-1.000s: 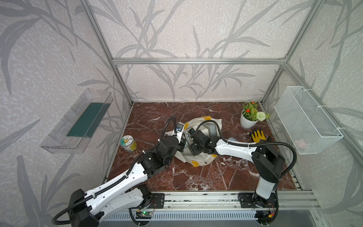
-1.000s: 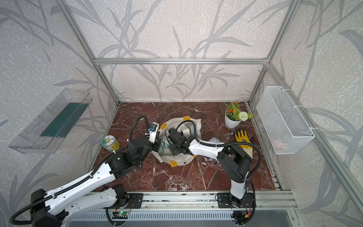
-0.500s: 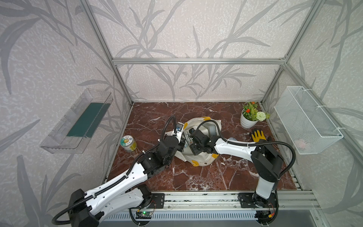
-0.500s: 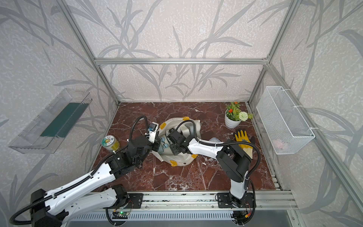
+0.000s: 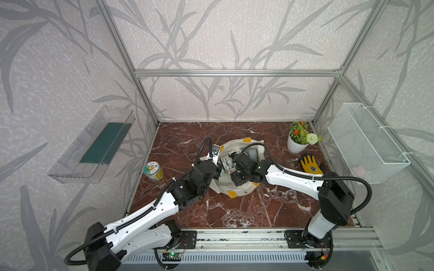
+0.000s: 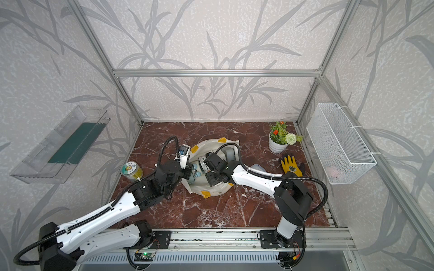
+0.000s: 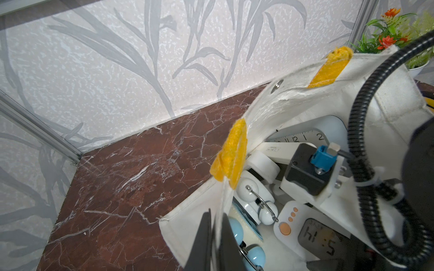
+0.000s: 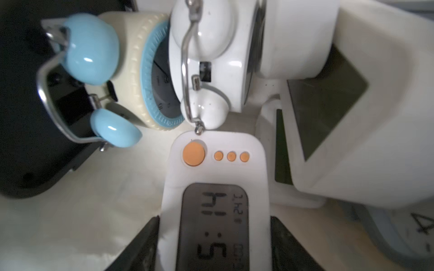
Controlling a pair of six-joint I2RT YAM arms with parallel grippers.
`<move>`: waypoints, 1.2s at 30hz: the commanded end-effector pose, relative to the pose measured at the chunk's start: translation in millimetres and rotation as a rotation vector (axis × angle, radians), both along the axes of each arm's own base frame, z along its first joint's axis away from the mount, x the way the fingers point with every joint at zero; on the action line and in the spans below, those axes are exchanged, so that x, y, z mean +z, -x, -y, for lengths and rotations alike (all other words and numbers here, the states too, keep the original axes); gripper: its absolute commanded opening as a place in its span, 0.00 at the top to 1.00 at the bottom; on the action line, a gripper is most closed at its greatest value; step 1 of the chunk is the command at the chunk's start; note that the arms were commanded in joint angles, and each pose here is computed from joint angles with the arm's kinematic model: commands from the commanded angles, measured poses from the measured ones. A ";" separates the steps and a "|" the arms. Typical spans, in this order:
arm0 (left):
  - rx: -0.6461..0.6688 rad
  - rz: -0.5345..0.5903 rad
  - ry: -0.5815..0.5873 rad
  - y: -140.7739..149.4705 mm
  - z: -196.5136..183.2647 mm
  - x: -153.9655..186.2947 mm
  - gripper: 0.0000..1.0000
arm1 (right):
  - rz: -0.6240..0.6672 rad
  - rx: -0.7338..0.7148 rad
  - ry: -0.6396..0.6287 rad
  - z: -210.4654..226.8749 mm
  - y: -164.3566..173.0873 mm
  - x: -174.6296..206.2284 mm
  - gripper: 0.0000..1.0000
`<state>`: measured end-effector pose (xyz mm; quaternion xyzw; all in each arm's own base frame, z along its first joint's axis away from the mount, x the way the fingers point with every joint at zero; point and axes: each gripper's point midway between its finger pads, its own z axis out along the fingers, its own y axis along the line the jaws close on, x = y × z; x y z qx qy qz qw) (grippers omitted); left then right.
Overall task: Take the alarm clock out of the canvas bag
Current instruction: Pick up the alarm from the canvas bag.
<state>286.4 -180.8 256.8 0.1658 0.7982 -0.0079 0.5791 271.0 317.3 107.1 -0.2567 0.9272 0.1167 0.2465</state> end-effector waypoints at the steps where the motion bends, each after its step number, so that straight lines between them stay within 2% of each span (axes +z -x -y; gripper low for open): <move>1: 0.028 0.053 0.054 -3.2 -0.5 26.5 1.00 | 0.000 0.009 -0.022 4.2 6.5 21.5 0.52; 12: 0.068 0.048 0.030 -7.0 -4.8 24.2 1.00 | 0.067 0.047 -0.127 6.4 14.6 71.9 0.52; 18: 0.080 0.050 0.028 -7.8 -6.2 24.7 1.00 | 0.106 0.046 -0.142 15.5 16.1 93.8 0.52; 31: 0.112 0.050 0.017 -8.6 -11.9 24.4 1.00 | 0.323 0.007 -0.187 59.4 11.8 172.9 0.53; 36: 0.117 0.045 0.022 -8.4 -12.6 22.9 1.00 | 0.423 -0.055 -0.241 84.0 8.8 210.6 0.54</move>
